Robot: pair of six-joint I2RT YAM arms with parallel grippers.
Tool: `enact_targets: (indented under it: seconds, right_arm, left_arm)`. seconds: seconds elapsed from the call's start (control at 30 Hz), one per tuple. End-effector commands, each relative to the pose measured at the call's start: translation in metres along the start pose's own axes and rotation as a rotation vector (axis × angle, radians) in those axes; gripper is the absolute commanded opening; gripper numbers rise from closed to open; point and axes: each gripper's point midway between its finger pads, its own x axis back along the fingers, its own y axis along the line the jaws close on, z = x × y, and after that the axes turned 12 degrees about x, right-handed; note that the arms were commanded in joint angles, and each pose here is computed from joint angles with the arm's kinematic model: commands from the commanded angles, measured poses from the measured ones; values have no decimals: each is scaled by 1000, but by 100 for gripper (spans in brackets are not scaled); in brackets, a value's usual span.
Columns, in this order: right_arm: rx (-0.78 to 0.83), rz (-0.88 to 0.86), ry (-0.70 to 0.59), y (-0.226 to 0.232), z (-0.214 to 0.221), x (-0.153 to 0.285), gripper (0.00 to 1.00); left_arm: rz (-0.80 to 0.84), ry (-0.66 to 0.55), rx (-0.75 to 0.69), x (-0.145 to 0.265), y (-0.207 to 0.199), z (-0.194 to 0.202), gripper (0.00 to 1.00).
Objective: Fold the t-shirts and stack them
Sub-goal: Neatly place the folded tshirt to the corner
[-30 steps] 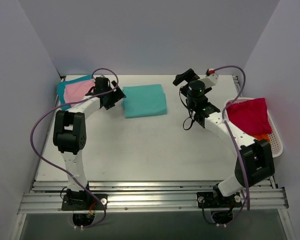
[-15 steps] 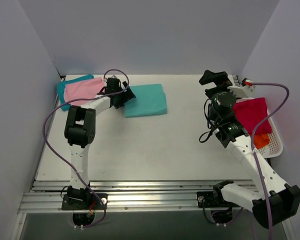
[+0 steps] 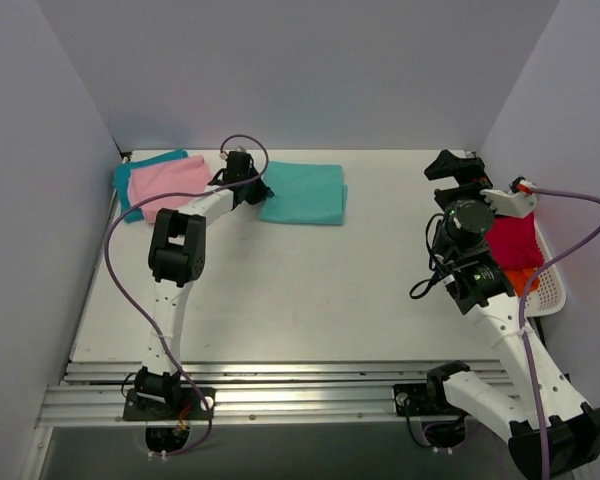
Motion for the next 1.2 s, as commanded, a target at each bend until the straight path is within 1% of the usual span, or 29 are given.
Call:
enact_targets:
  seconds: [0.0,0.07,0.1,0.13,0.17,0.2,0.3,0.47,0.53,0.63,0.67,0.7,0.77,0.8,0.83,0.87,0.93,1.07,1.17]
  right_arm:
    - [-14,27,-49,-6,-17,1,100]
    - [-14,22,-45,-4,-18,1,100]
    - [-15,21,-45,-4,-18,1,100]
    - [-17,18,-43,-4,-18,1,100]
    - [-17,21,-44,-5,-17,1,100]
    - [-18,22,-46,-6,-18,1,100]
    - [-21,26,-51,-8,-18,1,100]
    - [-22,8,-40,-5,-14,-1,100]
    - [-23,8,-38,-4,-13,-3,100]
    - [-26,1,-30,-1,-8,-6,100]
    - [-24,-7,-23,0,-4,-7,100]
    - [-25,-13,-20,2,-2,-8,100]
    - [-16,-13,1,4,8,-13,100]
    - [-17,-25,8,6,11,-15,100]
    - [-15,-27,19,7,16,-18,100]
    - [-15,-34,28,9,20,-18,100]
    - [-17,-55,46,14,29,-22,100]
    - [-20,-86,71,23,40,-25,100]
    - [-13,-99,89,27,47,-27,100]
  left_arm:
    - [-30,-9,-63,1,-6,-20,2]
    - [-39,-12,-129,11,-13,-35,2]
    - [-2,-49,-153,19,-36,-57,2]
    - [-40,-32,-187,25,-30,-60,2]
    - [-40,-29,-203,27,-32,-66,2]
    - [-31,-50,-209,40,-42,-83,2]
    - [-38,-100,-258,61,-51,-111,2]
    - [-64,-164,-282,91,-42,-156,2]
    - [-89,-183,-276,103,-29,-175,2]
    - [-128,-187,-264,114,-8,-191,2]
    - [-133,-217,-245,128,-1,-210,2]
    - [-132,-222,-239,132,2,-214,2]
    - [-142,-264,-195,158,20,-245,2]
    - [-146,-276,-183,166,24,-253,2]
    - [-132,-295,-178,179,20,-261,2]
    - [-139,-312,-162,189,28,-272,2]
    - [-140,-346,-164,210,26,-283,2]
    - [-181,-371,-138,223,53,-290,2]
    - [-184,-368,-75,230,73,-295,3]
